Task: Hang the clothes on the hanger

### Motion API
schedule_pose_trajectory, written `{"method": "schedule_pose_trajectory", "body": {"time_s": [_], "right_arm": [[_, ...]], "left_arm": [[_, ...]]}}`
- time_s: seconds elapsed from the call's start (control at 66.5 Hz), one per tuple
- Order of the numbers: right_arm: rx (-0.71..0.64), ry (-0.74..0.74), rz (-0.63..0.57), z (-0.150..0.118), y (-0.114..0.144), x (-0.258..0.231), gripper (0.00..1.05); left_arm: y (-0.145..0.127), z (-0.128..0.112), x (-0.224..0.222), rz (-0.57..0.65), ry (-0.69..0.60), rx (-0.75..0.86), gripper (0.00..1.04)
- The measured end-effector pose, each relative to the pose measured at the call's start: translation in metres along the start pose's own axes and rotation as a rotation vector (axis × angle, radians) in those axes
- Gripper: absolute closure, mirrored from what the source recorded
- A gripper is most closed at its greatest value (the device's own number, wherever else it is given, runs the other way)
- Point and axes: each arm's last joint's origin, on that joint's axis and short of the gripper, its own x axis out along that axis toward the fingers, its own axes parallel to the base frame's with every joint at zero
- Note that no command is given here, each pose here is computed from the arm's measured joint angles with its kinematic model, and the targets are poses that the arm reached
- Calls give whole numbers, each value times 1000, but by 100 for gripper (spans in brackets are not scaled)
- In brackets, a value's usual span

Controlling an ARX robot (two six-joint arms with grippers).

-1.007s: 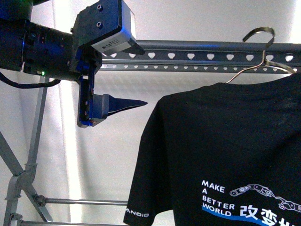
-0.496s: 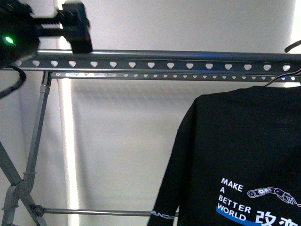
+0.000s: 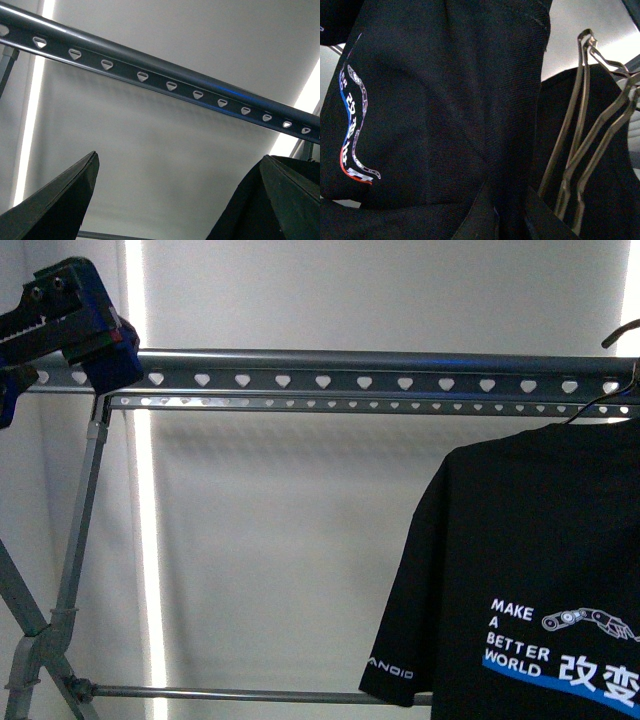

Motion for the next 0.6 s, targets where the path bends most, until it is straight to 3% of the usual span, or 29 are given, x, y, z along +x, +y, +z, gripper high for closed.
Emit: {"method": "schedule_pose_trajectory", "body": {"time_s": [0.075,0.21,0.571,0.601], "right_arm": [[-11,18,-30,7,-7,6,101],[-24,53,-63,23,-18,17,101],[-115,247,-90,38,-16,62,101],[-125,267,-97,37,-16,65,101]], "left_arm": [[1,-2,-6,60,76,53,13],[15,-20,-52,103,326,240,40],[39,-35,-116,103,358,290,102],[40,-36,-120,101,359,292,102]]}}
